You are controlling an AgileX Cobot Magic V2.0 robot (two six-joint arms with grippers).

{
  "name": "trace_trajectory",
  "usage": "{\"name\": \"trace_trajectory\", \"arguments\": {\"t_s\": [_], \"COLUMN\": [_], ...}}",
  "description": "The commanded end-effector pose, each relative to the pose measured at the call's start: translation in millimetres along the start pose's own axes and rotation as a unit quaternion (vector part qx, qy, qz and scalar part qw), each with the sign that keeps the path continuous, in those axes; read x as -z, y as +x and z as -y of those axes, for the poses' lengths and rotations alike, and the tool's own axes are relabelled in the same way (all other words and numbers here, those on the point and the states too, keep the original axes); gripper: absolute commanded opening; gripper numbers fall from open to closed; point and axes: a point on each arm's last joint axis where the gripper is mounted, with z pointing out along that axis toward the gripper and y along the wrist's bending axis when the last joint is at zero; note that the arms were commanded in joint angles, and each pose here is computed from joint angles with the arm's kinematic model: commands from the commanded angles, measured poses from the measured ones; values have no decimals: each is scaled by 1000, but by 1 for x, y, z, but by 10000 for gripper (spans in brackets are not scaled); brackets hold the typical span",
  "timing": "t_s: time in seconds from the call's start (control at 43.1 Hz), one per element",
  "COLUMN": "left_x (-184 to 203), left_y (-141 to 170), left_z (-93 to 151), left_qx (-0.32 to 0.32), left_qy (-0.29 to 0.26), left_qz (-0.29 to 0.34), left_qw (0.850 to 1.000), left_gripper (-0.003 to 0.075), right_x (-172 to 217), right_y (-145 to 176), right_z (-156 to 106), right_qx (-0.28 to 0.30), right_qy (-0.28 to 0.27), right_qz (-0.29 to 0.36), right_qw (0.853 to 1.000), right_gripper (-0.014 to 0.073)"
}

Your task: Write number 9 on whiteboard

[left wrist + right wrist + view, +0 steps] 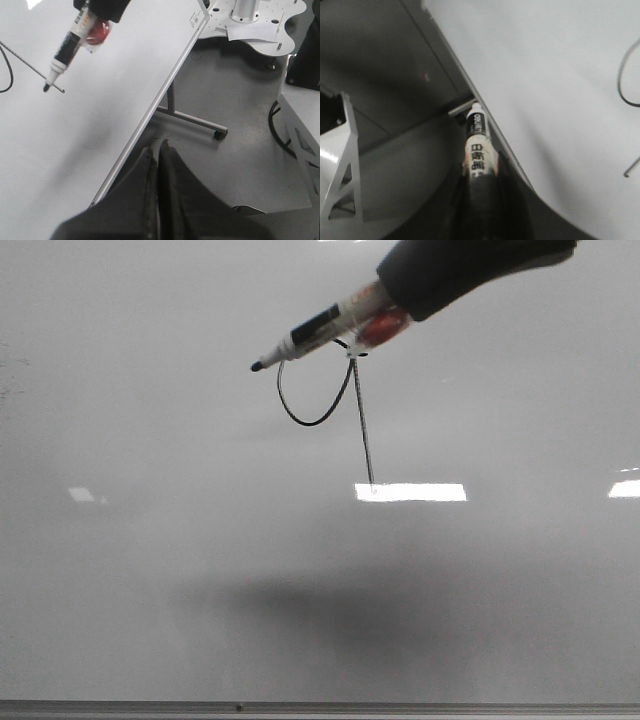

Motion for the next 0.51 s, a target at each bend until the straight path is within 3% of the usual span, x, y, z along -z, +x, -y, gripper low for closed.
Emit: {"name": "trace_trajectory", "arguments": {"t_s": [0.0, 0.162, 0.209, 0.487], "left_x": [6, -2, -9, -41], "left_y": [-28, -47, -49, -45], "left_z": [-6, -15, -18, -26], "left_qx": [2, -41, -46, -47], "left_qy": [-12, -11, -4, 24], "left_qz": [38, 3, -19, -79], "left_qw": [999, 999, 999, 996], "left_gripper": [85, 397, 447, 412], "right_x": [8, -3, -4, -11], "right_y": [-16, -17, -18, -26], "right_z": [-22, -45, -52, -85], "right_qx": [93, 151, 159, 206], "right_qy": [-25, -59, -67, -106], "right_qz": [2, -17, -16, -3], "right_qw": [995, 987, 985, 973], "right_gripper": [-58, -58, -58, -58]}}
